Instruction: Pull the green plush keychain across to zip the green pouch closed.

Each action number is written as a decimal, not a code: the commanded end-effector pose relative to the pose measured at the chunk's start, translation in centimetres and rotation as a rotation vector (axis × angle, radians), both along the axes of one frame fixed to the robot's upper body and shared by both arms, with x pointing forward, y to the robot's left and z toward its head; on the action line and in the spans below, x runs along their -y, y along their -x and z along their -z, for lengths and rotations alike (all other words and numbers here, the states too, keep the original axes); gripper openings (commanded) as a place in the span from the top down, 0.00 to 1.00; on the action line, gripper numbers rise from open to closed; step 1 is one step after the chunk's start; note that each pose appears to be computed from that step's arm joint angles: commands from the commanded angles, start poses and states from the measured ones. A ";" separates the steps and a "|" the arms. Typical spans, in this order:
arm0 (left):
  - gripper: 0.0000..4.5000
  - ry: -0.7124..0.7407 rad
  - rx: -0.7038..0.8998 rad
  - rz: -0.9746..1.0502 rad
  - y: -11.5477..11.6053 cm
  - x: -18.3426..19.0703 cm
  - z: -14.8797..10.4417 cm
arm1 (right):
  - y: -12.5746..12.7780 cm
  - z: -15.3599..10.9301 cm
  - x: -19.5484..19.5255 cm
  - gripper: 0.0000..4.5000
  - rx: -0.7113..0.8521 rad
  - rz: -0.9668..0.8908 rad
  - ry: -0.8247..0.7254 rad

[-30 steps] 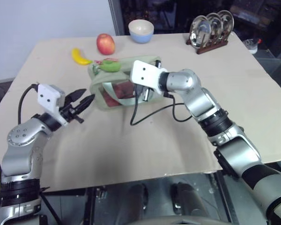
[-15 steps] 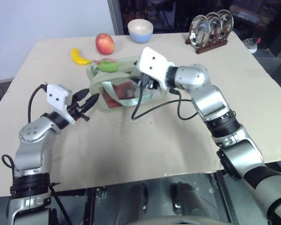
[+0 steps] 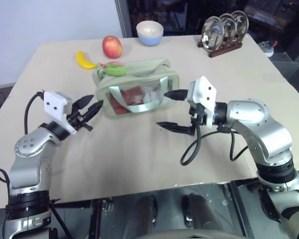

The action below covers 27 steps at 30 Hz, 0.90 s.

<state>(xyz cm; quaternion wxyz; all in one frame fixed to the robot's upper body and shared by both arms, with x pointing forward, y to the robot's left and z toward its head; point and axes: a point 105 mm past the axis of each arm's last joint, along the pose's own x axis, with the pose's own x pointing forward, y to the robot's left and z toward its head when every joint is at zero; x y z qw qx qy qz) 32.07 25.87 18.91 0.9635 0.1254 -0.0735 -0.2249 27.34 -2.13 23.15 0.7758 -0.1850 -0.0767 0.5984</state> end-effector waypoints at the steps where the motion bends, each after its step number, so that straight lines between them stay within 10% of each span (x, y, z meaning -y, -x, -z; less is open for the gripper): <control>1: 0.60 -0.016 0.024 0.007 -0.3 -0.1 -0.6 | 0.7 -1.3 0.1 0.02 0.045 0.003 -0.045; 6: 0.98 -0.014 0.019 0.020 -0.7 0.0 -0.6 | 0.5 -1.7 0.1 0.00 0.062 0.028 -0.070; 18: 0.98 -0.023 0.034 0.034 -1.1 0.4 -0.7 | -4.8 -6.9 -7.8 0.00 0.348 0.075 0.028; 27: 0.98 -0.052 0.048 0.031 -0.5 0.7 -0.6 | -8.1 -6.9 -12.4 0.00 0.263 0.110 0.053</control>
